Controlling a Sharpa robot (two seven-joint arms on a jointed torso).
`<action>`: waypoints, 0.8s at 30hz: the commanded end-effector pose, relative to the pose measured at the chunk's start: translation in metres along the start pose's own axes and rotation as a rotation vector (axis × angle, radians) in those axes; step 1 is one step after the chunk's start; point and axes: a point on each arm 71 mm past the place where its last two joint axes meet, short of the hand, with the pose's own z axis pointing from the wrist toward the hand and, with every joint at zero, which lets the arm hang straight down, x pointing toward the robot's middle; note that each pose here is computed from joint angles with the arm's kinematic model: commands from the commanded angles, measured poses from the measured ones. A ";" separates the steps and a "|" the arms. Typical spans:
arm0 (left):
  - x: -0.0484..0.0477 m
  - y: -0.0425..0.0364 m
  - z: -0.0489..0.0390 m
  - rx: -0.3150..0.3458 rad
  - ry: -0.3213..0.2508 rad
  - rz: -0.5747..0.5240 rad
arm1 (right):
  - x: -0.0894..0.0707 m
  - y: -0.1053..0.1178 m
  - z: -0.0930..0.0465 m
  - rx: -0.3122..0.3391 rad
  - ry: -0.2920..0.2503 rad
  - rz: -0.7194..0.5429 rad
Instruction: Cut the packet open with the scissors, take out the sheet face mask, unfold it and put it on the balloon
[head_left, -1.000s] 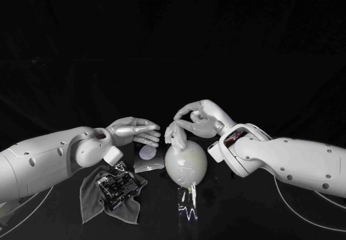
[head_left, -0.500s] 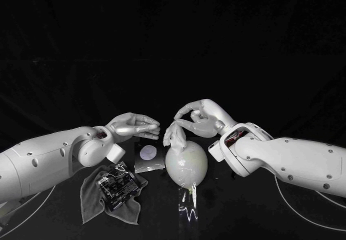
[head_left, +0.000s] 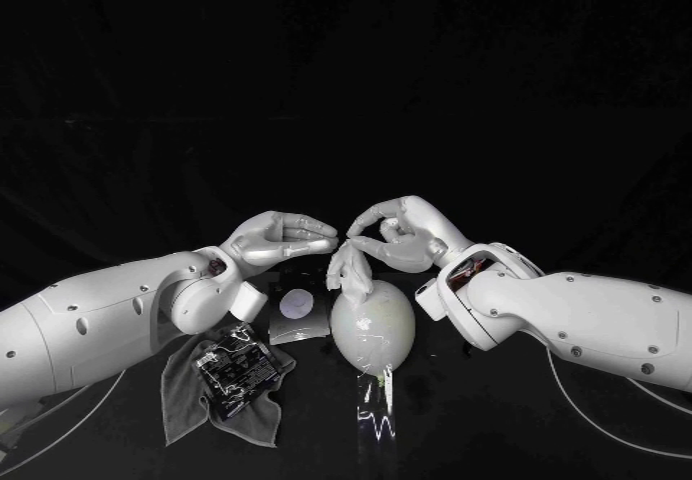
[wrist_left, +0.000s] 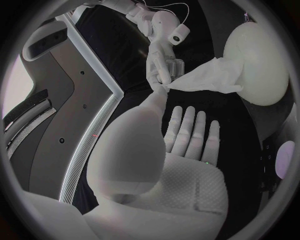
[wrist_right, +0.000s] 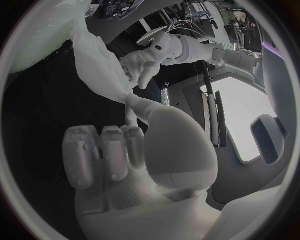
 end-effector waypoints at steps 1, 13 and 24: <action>0.0078 -0.0033 0.0011 0.026 0.052 0.051 | 0.001 0.001 0.001 -0.013 0.012 -0.008; 0.0116 -0.0005 0.0031 -0.018 0.047 0.179 | 0.002 0.002 0.001 -0.012 0.014 -0.004; 0.0135 -0.0010 0.0069 -0.011 0.023 0.188 | 0.004 0.003 0.001 -0.012 0.023 0.000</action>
